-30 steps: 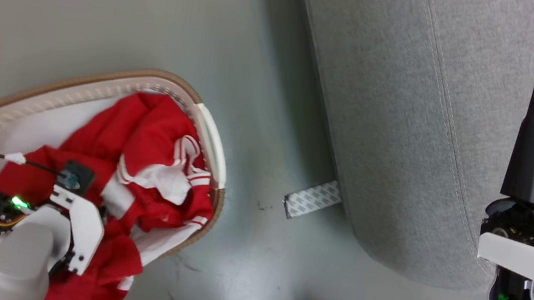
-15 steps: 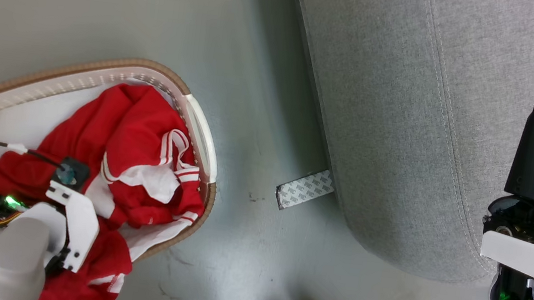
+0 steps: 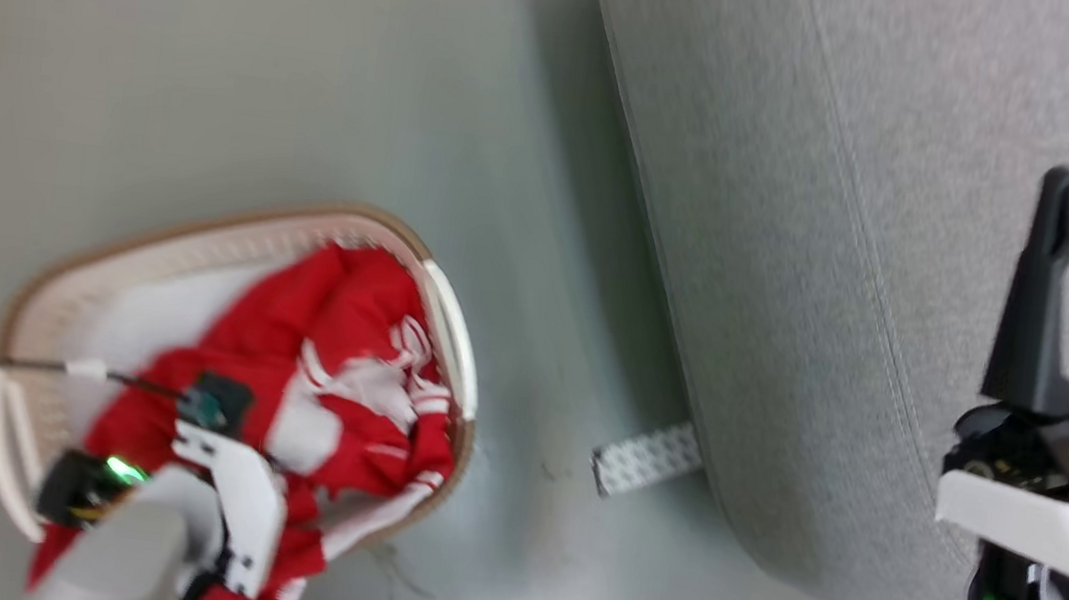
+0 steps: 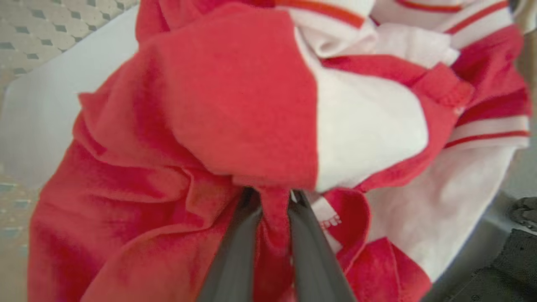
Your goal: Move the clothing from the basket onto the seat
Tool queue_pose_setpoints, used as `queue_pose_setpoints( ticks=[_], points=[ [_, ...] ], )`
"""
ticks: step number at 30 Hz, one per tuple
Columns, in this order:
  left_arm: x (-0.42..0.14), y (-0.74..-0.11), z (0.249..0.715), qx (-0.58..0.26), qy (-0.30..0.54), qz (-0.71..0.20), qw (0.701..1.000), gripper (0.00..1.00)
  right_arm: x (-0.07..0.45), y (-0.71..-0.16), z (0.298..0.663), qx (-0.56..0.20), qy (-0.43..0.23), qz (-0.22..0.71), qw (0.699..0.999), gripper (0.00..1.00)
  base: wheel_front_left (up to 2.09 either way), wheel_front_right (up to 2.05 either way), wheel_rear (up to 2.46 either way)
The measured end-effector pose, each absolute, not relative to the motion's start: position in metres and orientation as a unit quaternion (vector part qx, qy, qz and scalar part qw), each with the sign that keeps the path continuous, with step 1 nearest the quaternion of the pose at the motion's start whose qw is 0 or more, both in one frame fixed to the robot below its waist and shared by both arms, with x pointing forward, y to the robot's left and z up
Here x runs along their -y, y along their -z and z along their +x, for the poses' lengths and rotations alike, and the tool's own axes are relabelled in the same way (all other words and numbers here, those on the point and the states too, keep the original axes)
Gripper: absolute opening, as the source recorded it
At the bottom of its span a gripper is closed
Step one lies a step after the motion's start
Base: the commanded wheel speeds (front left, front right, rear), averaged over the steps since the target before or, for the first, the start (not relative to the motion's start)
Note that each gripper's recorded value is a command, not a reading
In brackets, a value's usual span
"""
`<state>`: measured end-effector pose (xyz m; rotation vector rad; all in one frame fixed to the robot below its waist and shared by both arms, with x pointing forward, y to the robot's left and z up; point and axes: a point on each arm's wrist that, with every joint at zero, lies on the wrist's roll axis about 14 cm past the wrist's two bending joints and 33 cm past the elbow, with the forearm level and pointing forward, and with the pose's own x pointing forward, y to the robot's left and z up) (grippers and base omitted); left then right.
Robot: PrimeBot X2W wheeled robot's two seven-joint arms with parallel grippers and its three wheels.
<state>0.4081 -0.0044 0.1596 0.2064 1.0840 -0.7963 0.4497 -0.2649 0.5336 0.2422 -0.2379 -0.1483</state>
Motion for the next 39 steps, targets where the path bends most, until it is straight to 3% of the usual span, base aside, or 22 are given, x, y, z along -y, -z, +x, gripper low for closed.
queue_pose_setpoints(
  ticks=[10,21,29,39],
  points=[
    [-0.005,-0.251,0.414,-0.4,0.318,0.024,0.859,0.0,0.234,-0.572,0.426,0.159,0.031,0.136,0.977,1.0,0.0,0.0,0.0],
    [-0.012,-0.368,0.429,-0.237,0.29,-0.048,0.926,0.0,0.189,-0.596,0.403,0.181,-0.032,0.164,0.969,1.0,0.0,0.0,0.0],
    [-0.037,-0.474,0.448,-0.085,0.275,-0.068,0.955,0.0,0.149,-0.61,0.388,0.191,-0.09,0.178,0.961,1.0,0.0,0.0,0.0],
    [-0.038,-0.572,0.441,0.055,0.281,-0.092,0.954,0.0,0.12,-0.62,0.378,0.197,-0.134,0.186,0.953,1.0,0.0,0.0,0.0]
  ],
)
